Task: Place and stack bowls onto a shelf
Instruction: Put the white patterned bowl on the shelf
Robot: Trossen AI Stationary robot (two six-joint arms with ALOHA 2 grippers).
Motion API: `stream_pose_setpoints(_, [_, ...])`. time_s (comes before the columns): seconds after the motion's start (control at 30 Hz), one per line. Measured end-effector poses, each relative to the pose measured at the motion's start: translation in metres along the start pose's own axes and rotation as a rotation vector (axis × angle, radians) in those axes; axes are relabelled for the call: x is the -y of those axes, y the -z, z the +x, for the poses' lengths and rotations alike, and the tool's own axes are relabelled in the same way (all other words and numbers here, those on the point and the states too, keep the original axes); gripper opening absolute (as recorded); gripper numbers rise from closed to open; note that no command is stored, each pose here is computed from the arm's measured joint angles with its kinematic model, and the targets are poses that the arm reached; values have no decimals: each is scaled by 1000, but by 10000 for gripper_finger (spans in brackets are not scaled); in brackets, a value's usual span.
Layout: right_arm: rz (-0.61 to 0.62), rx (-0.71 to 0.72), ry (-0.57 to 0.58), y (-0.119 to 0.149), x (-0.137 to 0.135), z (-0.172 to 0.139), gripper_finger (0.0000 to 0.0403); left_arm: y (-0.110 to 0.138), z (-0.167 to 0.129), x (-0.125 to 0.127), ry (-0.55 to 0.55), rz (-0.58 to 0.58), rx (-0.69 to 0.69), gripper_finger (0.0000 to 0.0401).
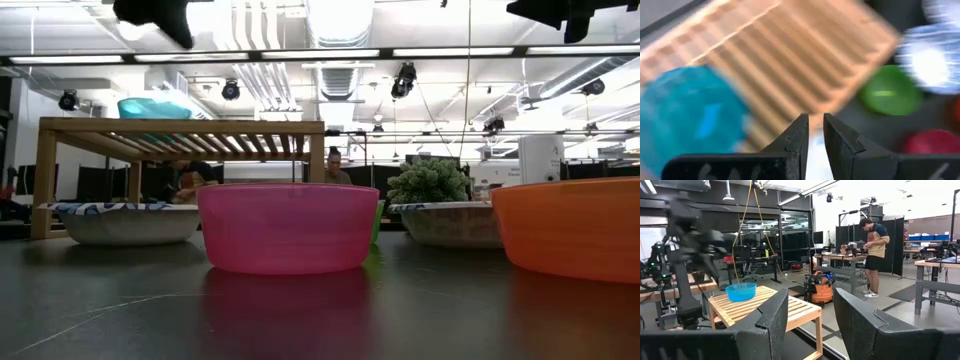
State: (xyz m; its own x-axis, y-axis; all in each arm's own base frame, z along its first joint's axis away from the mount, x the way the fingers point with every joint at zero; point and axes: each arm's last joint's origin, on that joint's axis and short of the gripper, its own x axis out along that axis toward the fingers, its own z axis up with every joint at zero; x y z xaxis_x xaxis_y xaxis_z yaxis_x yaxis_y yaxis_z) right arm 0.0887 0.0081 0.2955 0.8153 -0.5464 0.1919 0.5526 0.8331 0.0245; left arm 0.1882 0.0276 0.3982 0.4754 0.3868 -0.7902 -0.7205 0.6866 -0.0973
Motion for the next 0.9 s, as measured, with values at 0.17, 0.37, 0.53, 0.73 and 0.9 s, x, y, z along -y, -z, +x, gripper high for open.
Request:
stream_pose_setpoints(0.17, [-1,0,-1,0,0,0,148,34,-8,54,100,180,136,40])
stream_pose_setpoints(0.37, [-6,-3,-1,1,0,0,148,84,10,105,81,349,170,40])
stream_pose_setpoints(0.53, [-4,-2,-1,1,0,0,148,119,38,138,54,582,100,40])
stream_pose_setpoints(0.73, [-6,-2,-1,1,0,0,148,143,70,170,89,837,136,40])
stream_pose_setpoints(0.9, [71,-4,-2,1,-1,1,148,147,85,182,142,922,220,40])
